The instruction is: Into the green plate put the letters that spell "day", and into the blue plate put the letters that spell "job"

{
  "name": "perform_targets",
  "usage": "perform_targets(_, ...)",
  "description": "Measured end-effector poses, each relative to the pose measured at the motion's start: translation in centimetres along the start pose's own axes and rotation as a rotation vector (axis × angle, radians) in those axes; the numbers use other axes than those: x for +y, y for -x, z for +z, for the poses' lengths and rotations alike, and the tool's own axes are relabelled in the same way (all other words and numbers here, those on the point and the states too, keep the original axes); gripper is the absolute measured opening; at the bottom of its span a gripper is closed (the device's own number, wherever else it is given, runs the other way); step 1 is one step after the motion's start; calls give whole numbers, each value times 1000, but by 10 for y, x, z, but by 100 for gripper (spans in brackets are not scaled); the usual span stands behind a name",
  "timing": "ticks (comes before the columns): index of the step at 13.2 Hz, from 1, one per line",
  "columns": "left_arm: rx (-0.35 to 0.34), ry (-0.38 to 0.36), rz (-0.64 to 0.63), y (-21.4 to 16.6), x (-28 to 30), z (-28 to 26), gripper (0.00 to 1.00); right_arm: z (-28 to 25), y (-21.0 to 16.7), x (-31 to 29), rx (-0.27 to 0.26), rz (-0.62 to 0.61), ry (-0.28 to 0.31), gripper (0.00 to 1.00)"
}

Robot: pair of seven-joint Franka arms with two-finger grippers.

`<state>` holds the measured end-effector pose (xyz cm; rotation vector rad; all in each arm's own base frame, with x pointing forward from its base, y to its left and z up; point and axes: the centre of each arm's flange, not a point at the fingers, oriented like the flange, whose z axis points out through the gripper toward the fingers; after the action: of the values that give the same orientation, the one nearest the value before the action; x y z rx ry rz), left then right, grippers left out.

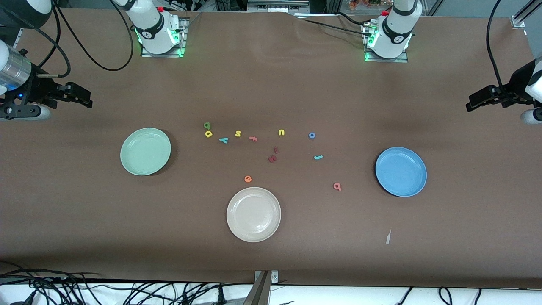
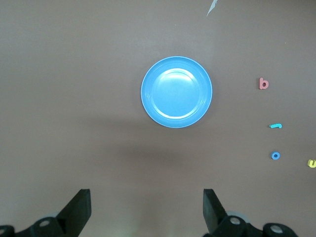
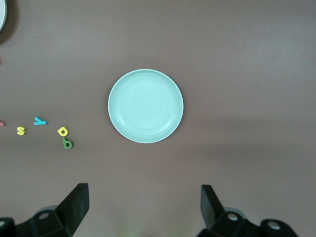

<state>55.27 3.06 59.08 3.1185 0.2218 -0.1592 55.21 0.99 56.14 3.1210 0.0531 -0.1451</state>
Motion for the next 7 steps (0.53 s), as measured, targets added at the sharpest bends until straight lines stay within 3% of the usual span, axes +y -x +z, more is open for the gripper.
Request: perform_targets(7,2,0,6,0,3,-1,100,2,1,0,-14,0,0,100)
